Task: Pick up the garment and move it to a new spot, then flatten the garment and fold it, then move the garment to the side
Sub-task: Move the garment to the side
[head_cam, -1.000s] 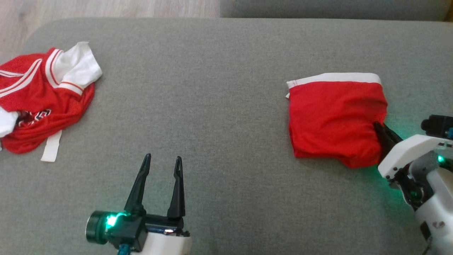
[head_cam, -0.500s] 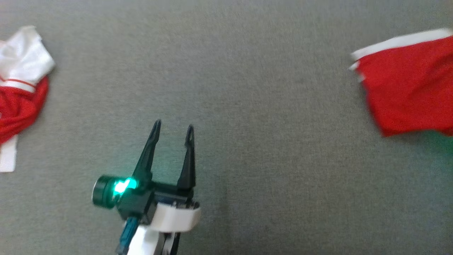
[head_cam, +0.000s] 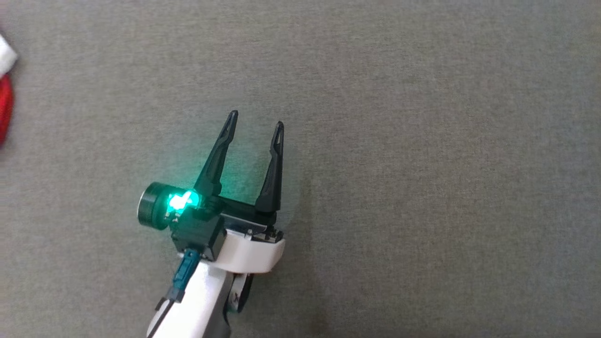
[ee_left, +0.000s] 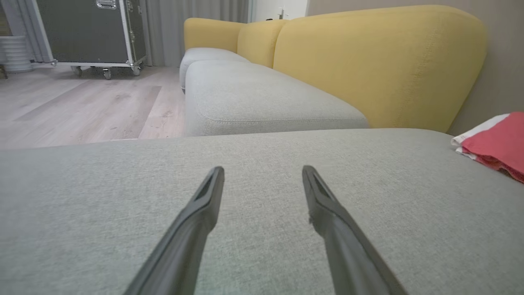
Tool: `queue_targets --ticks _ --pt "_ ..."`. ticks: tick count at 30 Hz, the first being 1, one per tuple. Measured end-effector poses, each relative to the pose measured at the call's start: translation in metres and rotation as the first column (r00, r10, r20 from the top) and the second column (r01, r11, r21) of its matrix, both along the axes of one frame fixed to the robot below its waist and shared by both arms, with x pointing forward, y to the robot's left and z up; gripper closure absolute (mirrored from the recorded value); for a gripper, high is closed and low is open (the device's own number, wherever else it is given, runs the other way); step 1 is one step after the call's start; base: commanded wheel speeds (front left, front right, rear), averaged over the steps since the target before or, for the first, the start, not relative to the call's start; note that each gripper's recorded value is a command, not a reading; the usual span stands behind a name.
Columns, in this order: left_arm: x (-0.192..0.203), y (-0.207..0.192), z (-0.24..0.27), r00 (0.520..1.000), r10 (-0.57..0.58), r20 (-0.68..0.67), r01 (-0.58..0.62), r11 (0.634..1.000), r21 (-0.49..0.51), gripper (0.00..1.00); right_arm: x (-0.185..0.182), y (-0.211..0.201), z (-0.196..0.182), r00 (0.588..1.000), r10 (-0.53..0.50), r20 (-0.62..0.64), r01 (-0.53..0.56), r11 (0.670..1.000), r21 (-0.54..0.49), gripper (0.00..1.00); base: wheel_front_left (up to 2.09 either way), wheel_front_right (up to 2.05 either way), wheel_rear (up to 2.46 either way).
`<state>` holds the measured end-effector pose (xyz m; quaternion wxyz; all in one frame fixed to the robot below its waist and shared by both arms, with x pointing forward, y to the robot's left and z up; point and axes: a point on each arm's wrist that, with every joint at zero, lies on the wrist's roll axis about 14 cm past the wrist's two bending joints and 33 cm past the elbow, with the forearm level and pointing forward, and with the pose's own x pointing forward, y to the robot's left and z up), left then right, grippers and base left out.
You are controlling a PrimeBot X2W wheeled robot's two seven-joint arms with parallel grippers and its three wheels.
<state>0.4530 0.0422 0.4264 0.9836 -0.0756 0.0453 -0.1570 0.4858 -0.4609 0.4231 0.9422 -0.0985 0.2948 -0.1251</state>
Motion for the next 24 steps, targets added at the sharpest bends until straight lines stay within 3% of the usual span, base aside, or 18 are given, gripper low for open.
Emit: queue_targets --ticks 5,11,18,24 --pt "-0.008 0.007 0.018 0.999 0.020 0.030 -0.020 1.000 0.002 0.00 0.006 0.031 0.002 0.995 0.083 0.054 -0.083 0.997 -0.006 0.00 0.00 0.00 0.00" --pt "-0.037 0.023 0.034 0.997 0.070 0.038 -0.071 0.997 0.010 0.00 -0.010 0.126 -0.027 0.972 0.212 0.099 -0.225 0.964 0.141 0.00 0.00 0.00 0.00" --pt "-0.084 0.061 0.036 0.980 0.197 0.003 -0.197 0.980 0.019 0.00 -0.057 0.247 -0.043 0.924 0.343 0.170 -0.381 0.863 0.333 0.00 0.00 0.00 0.00" --pt "-0.125 0.084 0.030 0.959 0.281 -0.035 -0.281 0.960 0.002 0.00 -0.084 0.294 -0.023 0.887 0.353 0.296 -0.448 0.810 0.378 0.00 0.00 0.00 0.00"
